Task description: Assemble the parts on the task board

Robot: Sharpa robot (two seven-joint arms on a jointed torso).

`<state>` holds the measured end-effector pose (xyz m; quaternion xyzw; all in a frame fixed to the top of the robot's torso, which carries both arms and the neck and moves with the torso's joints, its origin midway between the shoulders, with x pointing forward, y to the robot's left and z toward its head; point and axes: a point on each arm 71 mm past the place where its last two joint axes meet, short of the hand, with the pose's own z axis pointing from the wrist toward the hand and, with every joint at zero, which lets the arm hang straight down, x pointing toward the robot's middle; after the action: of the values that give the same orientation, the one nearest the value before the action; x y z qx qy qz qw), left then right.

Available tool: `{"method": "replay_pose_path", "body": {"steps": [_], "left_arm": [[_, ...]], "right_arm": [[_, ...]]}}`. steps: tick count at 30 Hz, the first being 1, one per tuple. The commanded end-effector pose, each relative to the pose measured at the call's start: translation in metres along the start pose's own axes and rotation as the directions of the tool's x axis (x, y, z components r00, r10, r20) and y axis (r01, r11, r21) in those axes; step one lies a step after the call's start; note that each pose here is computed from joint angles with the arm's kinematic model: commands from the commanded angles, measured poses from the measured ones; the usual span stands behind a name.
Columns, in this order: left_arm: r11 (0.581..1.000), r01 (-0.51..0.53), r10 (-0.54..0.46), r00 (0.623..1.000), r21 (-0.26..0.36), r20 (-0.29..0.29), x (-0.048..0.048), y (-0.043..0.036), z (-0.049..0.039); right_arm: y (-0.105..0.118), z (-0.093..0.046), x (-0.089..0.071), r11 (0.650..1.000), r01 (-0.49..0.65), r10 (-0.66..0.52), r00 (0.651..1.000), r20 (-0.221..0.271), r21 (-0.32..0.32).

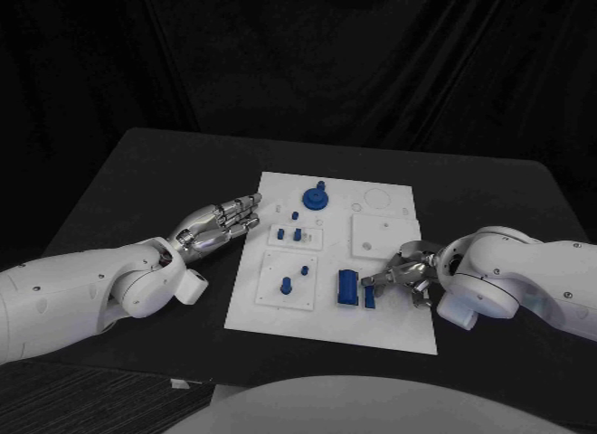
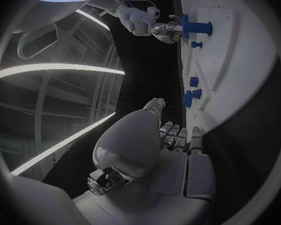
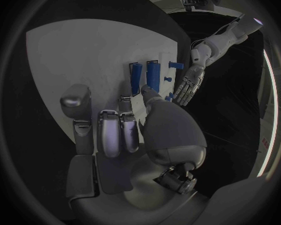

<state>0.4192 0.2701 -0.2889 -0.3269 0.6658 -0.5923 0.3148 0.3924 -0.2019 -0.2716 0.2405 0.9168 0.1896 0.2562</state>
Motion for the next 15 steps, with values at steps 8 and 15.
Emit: {"method": "replay_pose_path", "body": {"steps": [8,15], "left_arm": [[1.0,0.012,-0.012,1.0,0.019,-0.009,0.0018,-0.001,-0.0003],[0.999,0.012,-0.012,1.0,0.042,-0.007,0.0019,-0.0028,-0.0012]], "right_arm": [[-0.006,-0.011,-0.001,1.0,-0.018,0.019,0.999,0.045,-0.014],[0.001,-0.037,-0.012,0.981,0.066,-0.033,0.983,0.18,-0.182]]}}
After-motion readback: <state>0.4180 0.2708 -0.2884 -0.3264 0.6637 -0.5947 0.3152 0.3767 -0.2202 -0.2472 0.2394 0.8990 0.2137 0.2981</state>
